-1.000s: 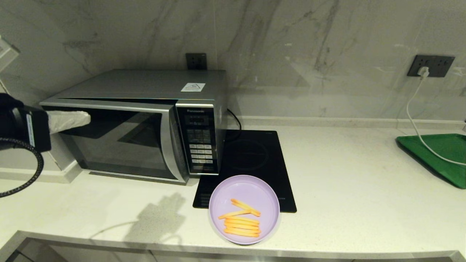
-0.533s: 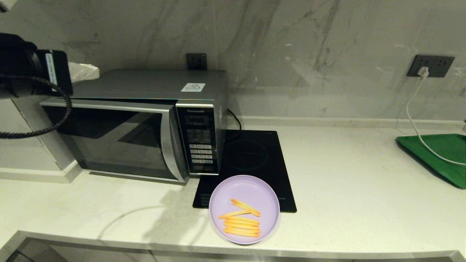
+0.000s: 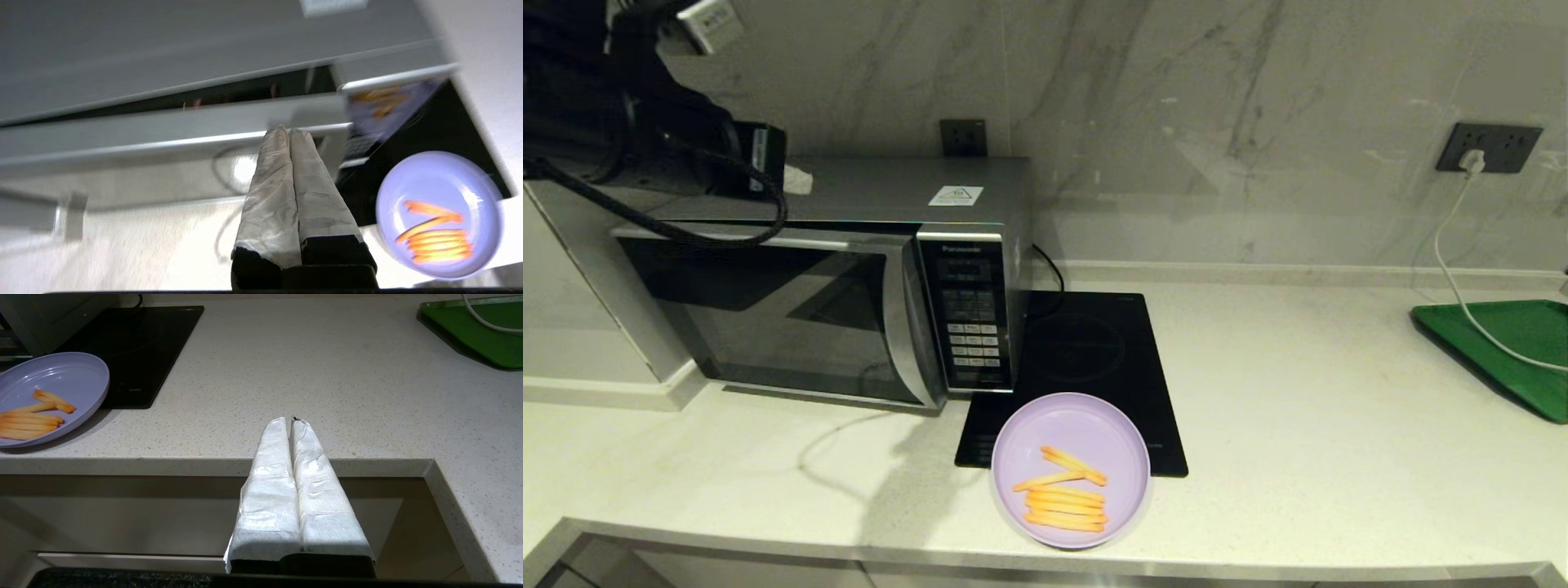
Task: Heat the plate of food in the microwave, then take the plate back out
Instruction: Open the microwave oven
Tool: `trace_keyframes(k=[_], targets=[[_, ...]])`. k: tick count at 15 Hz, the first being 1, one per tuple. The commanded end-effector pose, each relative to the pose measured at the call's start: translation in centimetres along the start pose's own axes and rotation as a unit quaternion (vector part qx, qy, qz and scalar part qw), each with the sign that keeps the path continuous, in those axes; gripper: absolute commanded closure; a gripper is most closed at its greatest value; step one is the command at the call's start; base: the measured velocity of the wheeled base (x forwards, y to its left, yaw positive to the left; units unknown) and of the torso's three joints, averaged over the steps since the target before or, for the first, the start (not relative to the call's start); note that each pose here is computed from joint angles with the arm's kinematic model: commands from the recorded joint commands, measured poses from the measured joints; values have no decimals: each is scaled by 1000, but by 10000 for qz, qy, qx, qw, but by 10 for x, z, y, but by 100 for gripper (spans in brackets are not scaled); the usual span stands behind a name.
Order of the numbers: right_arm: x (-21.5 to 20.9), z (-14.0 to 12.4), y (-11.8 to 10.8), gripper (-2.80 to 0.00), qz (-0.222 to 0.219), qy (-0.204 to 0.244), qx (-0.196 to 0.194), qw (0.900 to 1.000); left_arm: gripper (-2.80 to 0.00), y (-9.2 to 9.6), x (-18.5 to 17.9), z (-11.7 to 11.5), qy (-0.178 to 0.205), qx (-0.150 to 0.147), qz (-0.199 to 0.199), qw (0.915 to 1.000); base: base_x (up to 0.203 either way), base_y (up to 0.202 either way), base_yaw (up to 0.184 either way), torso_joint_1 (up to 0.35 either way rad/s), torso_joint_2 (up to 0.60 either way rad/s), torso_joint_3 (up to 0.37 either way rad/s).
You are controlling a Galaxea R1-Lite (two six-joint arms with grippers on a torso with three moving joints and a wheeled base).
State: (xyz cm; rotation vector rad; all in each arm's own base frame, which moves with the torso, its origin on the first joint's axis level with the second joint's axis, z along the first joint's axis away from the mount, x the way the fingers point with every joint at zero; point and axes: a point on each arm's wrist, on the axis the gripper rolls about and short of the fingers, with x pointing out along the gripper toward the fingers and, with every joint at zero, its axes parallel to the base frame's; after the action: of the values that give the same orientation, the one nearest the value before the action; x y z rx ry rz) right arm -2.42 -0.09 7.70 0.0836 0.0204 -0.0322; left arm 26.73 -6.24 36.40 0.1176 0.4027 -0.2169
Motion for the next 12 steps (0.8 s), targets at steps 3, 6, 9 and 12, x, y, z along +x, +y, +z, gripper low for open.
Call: trace_keyframes(k=[3, 6, 9, 12], targets=[[0, 0, 0, 0, 3, -1, 2, 10000, 0, -10, 47, -8, 621, 104, 168, 9979, 0, 0, 0, 0, 0, 0], [0, 0, 0, 0, 3, -1, 2, 10000, 0, -11, 65, -4, 532, 87, 183, 9984, 0, 0, 0, 0, 0, 0], [0, 0, 0, 0, 3, -1, 2, 10000, 0, -12, 78, -4, 435, 111, 186, 9988, 0, 0, 0, 0, 0, 0], [0, 0, 0, 0, 3, -1, 2, 10000, 0, -13, 90, -8, 524, 120, 177, 9984, 0, 0, 0, 0, 0, 0]])
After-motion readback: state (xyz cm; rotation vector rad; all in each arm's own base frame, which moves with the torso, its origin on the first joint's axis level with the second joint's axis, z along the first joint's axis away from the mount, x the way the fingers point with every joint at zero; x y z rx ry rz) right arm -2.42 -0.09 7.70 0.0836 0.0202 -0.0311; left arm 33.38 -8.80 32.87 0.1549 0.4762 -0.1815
